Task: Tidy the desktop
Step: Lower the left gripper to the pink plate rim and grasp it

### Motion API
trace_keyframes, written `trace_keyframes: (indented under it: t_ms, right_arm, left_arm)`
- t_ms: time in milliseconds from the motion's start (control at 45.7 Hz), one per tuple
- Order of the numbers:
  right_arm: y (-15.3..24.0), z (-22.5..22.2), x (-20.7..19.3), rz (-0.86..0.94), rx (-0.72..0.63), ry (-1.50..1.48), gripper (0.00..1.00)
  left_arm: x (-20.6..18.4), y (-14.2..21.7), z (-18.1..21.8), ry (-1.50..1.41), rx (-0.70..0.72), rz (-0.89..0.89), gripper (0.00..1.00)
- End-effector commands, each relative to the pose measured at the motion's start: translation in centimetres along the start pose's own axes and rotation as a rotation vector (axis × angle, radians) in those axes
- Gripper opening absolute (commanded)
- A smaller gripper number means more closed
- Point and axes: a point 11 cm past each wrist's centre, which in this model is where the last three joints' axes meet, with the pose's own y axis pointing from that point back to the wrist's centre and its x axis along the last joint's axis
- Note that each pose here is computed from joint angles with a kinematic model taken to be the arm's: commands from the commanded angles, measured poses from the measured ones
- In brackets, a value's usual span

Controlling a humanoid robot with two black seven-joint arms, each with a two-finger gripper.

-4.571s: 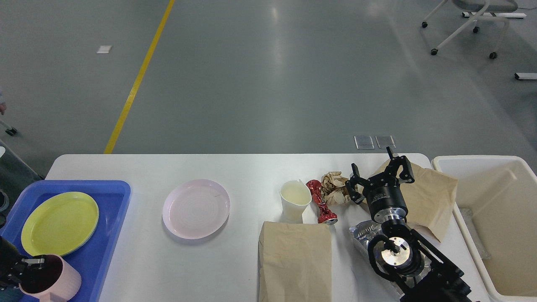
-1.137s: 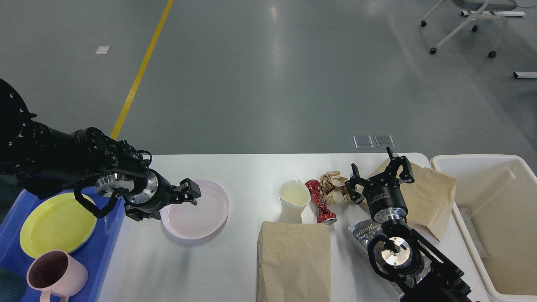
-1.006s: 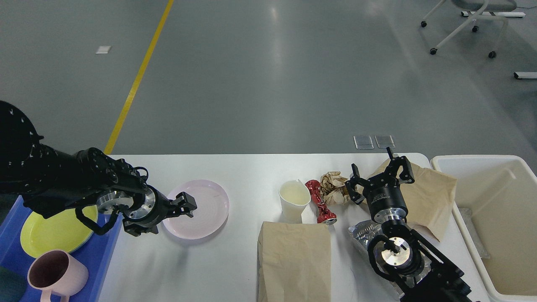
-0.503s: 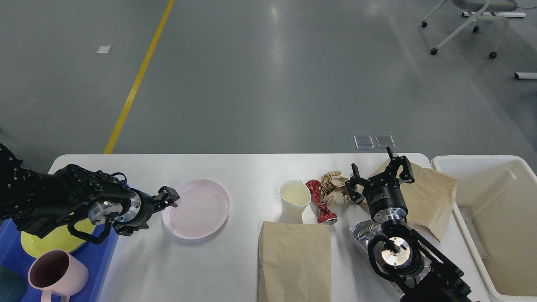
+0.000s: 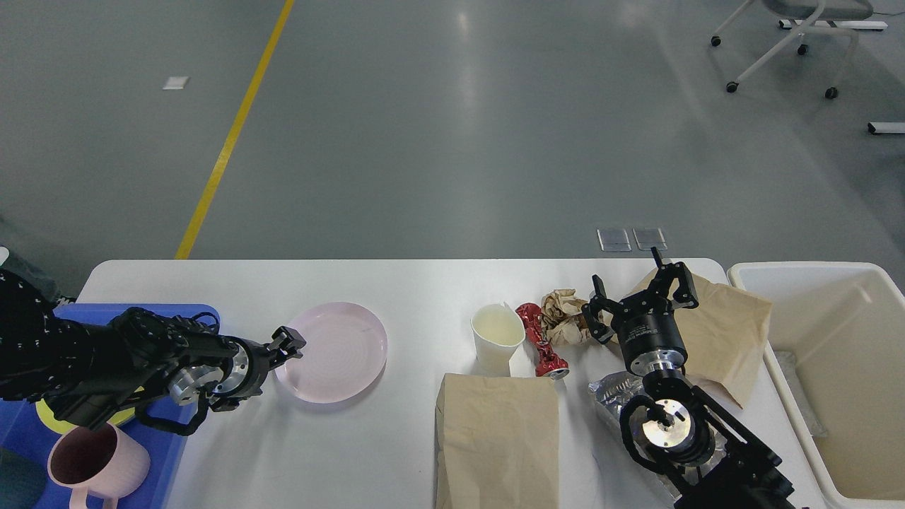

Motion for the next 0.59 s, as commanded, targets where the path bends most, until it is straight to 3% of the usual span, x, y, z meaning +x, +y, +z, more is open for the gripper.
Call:
trace_keyframes:
  t_ms: [0,569]
  right_arm:
    - [0.00,0.00,0.00,0.000,0.000,-0.001,1.00]
    - [0.00,0.00,0.00,0.000,0.000,-0.001,1.00]
  left_arm:
    - [-0.37,-0.15,0.11,-0.004,-0.006,-0.012,0.61]
    - [-1.05,-0.44,-0.26,-0.018,0.001,-0.067,0.33]
